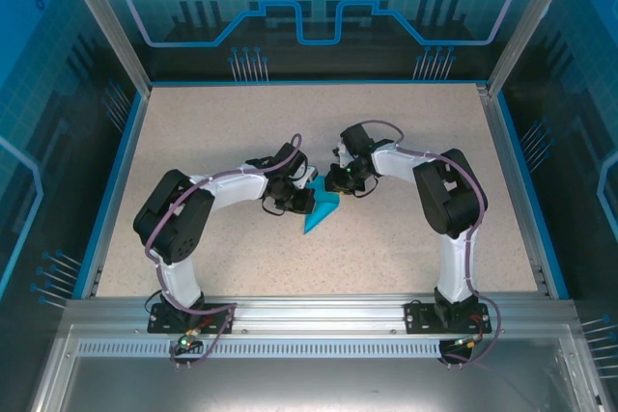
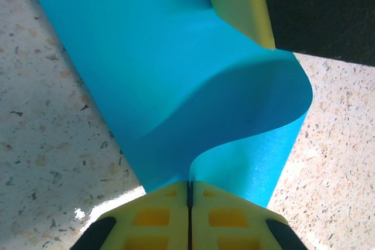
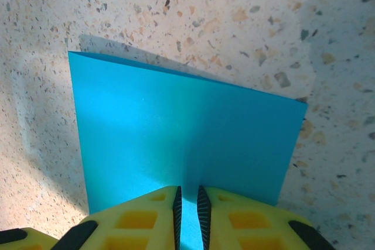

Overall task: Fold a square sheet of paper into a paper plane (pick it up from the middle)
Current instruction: Third fold the triangle at the center of the table.

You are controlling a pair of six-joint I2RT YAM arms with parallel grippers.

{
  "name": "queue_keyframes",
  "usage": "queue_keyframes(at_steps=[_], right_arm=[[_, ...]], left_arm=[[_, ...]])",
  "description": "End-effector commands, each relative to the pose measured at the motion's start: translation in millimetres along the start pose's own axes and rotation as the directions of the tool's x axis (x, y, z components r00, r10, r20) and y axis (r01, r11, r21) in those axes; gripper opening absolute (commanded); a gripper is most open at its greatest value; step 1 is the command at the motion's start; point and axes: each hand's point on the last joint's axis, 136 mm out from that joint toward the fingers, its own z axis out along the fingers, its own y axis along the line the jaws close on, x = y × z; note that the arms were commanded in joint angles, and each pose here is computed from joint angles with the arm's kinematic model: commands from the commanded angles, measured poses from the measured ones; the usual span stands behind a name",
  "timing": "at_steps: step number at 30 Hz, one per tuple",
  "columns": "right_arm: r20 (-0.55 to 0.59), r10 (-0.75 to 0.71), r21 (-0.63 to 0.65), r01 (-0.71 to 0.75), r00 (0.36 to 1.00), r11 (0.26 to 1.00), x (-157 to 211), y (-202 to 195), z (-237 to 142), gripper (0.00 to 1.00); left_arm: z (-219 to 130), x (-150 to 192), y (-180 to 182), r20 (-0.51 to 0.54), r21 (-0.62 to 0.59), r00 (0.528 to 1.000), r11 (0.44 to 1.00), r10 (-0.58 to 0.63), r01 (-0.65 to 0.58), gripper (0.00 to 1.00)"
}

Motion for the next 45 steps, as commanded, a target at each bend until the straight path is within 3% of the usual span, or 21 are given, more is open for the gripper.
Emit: queue_keyframes(at_steps=[1, 45], right_arm=[[-0.058, 0.024, 0.082, -0.019, 0.998, 0.996, 21, -14, 4, 0.2], [-0.063, 0.041, 0.082, -0.036, 0.997, 0.996, 24, -17, 8, 0.2]], left_arm=[[0, 6, 3, -0.036, -0.001, 0.999, 1.0, -0.018, 0.018, 0.08], [5, 12, 17, -0.043, -0.06, 0.998, 0.998, -0.039, 0.036, 0.1]])
